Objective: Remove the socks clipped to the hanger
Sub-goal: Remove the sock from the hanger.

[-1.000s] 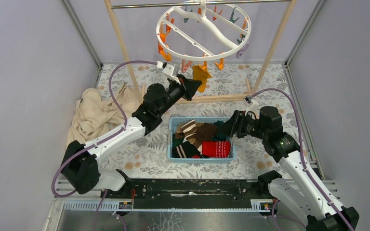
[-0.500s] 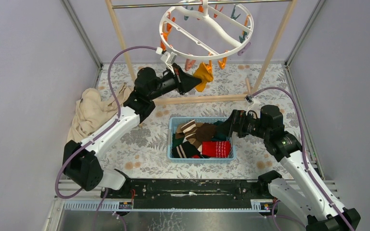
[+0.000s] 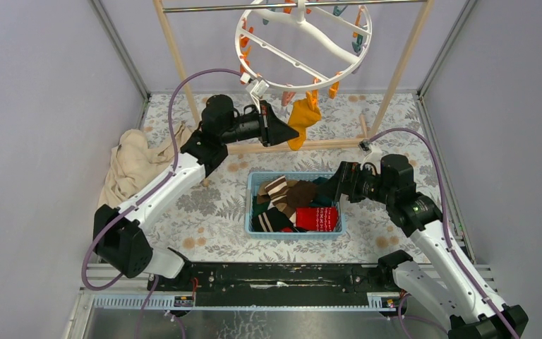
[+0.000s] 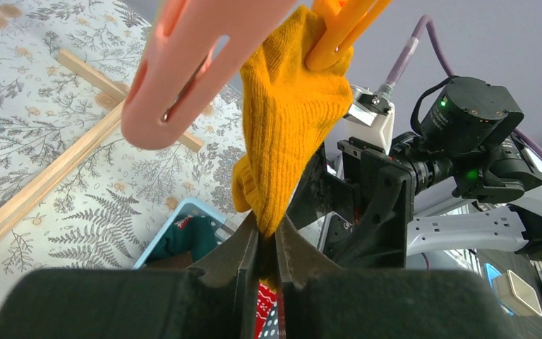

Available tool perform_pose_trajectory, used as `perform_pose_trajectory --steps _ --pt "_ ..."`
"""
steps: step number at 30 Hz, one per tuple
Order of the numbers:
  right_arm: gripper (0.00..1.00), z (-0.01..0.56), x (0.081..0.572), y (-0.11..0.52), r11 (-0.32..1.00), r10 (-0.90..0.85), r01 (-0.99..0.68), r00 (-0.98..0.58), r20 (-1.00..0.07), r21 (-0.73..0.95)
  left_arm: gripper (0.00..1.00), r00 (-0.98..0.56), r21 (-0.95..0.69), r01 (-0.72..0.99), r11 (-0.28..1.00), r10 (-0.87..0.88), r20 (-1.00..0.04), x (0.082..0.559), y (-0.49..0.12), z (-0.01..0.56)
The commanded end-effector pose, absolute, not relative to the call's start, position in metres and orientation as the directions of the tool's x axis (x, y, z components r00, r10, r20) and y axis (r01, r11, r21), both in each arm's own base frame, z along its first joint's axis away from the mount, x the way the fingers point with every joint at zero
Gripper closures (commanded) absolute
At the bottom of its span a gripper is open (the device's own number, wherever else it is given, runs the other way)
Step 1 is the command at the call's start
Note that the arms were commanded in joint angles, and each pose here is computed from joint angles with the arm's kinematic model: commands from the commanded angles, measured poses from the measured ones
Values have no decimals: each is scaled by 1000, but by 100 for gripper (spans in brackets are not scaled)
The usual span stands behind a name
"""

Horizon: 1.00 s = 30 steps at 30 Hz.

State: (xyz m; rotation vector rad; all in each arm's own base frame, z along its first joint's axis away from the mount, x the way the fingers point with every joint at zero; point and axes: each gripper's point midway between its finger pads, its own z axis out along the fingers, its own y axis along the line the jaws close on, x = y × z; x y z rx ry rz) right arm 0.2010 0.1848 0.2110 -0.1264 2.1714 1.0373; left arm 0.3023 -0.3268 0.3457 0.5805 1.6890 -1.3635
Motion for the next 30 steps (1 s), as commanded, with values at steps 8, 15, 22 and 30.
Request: perform_pose_trajectory --steps 8,15,22,30 --pt "0 241 211 186 677 205 -409 -694 -690 612 83 -506 -535 794 289 -175 -845 294 -316 373" --pt "1 243 211 186 676 207 -409 -692 -691 613 83 -487 -525 797 300 -194 -851 295 -313 386" --pt "0 238 214 184 696 211 -377 -706 -676 611 83 -475 -518 802 297 -209 -855 293 -311 396" --pt "0 230 221 174 737 261 -298 -702 -662 607 83 -472 -517 800 305 -211 -856 293 -310 398"
